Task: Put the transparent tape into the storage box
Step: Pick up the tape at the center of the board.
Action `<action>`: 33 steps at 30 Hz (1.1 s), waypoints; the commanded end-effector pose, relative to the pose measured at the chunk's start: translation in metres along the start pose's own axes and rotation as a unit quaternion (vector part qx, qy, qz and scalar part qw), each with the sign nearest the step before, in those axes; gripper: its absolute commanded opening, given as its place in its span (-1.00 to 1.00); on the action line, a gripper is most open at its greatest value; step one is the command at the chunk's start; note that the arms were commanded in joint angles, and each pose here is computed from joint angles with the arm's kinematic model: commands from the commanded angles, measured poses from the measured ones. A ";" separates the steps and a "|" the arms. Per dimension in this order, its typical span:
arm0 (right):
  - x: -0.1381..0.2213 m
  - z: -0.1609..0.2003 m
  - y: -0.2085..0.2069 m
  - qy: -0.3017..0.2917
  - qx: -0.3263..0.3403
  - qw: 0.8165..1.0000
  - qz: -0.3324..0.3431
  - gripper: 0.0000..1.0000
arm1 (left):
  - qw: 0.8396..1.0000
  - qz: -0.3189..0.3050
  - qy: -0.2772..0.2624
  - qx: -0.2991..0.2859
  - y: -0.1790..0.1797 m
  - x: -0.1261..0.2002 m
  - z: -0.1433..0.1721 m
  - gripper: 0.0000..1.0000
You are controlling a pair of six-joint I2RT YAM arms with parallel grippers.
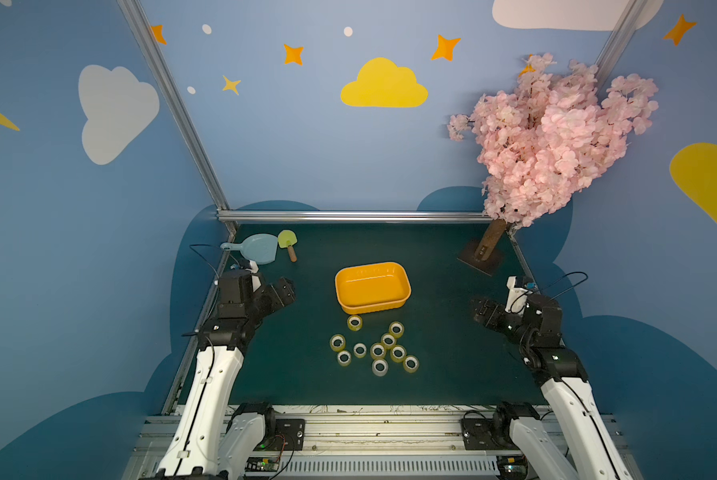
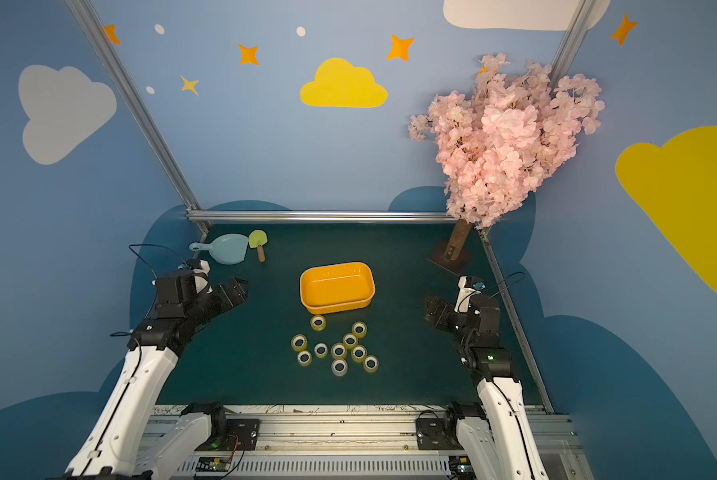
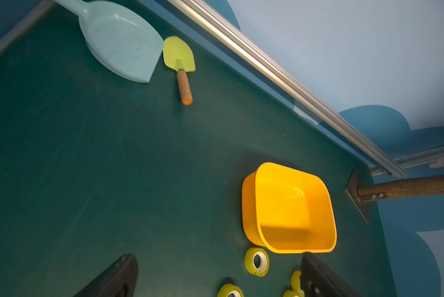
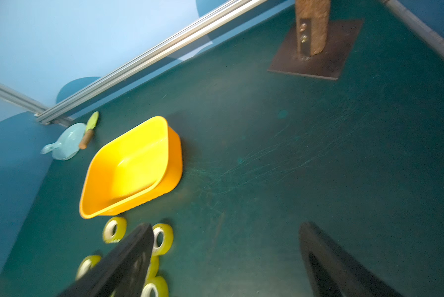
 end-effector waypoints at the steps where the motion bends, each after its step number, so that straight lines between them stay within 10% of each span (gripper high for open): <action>1: -0.005 0.034 0.011 0.087 -0.054 0.993 -0.051 0.84 | 0.997 0.024 0.077 -0.023 -0.006 -0.006 0.017 1.00; 33: -0.059 0.132 0.072 0.388 0.036 0.920 -0.040 0.66 | 0.957 0.075 0.278 -0.021 -0.025 -0.060 0.081 1.00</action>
Point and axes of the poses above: each gripper's point midway between its finger pads, its own x axis back along the fingers, its own y axis along the line the jaws close on, z = x × y, the point moved 4 cm from there along x, back along the fingers, and after that the axes turned 9 degrees about x, right-handed, at the moved point
